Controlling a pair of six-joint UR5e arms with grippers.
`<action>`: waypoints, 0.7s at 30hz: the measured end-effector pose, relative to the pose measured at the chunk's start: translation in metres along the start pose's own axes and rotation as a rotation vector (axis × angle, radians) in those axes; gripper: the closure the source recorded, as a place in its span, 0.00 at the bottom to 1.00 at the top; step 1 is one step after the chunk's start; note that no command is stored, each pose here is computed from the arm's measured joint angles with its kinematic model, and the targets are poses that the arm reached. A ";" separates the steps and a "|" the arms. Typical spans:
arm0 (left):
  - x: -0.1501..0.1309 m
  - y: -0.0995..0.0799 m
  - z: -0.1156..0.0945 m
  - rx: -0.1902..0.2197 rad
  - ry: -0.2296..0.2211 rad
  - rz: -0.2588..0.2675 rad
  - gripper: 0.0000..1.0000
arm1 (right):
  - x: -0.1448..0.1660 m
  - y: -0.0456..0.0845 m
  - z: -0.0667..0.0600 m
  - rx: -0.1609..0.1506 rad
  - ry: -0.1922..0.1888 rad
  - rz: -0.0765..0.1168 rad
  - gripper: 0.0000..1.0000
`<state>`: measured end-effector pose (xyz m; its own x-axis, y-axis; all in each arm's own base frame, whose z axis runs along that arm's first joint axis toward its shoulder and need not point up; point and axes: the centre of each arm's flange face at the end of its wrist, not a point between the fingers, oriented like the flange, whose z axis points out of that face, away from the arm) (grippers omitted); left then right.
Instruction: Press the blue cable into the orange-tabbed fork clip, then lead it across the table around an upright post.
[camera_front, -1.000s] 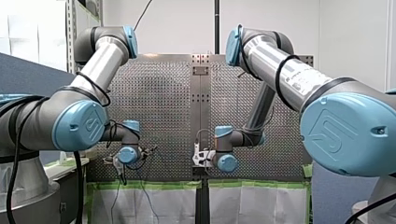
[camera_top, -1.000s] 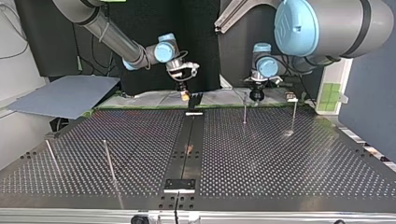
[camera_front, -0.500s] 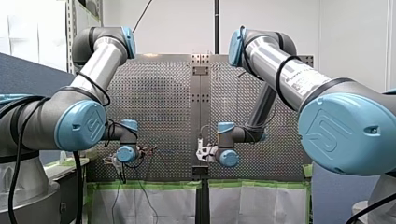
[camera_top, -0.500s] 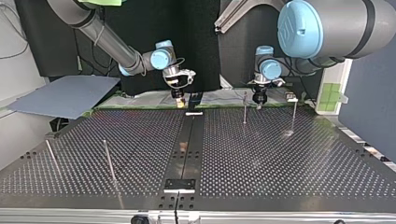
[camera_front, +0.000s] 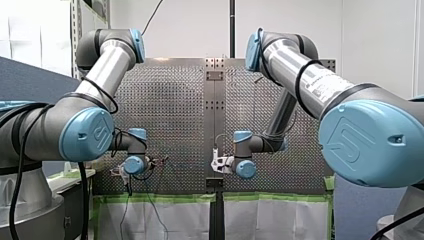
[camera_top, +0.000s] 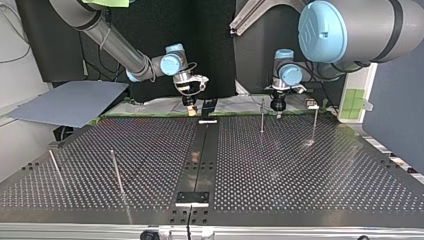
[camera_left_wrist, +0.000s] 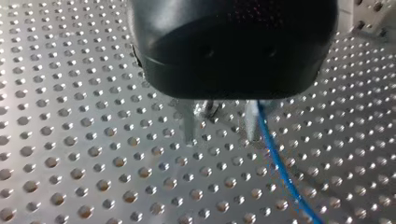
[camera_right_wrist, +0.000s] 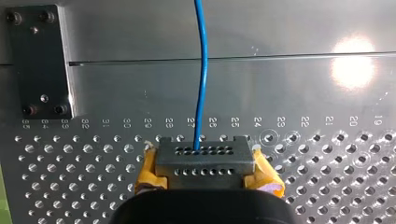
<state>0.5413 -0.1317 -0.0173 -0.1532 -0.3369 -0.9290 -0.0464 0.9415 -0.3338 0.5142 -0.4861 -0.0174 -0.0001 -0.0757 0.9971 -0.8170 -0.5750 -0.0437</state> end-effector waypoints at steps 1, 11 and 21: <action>0.001 0.000 0.000 0.001 0.007 0.000 0.00 | 0.000 0.000 0.000 0.000 0.000 0.000 1.00; 0.009 0.006 -0.013 -0.071 0.082 0.032 0.00 | 0.000 0.000 0.000 0.000 -0.001 -0.004 1.00; 0.030 0.009 -0.051 -0.057 0.230 0.059 0.00 | 0.000 0.001 0.000 -0.001 0.000 -0.004 1.00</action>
<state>0.4859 -0.1326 -0.0398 -0.3779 -0.2771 -0.8834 -0.0854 0.9605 -0.2648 0.5138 -0.4866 -0.0175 0.0036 -0.0736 0.9973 -0.8175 -0.5746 -0.0395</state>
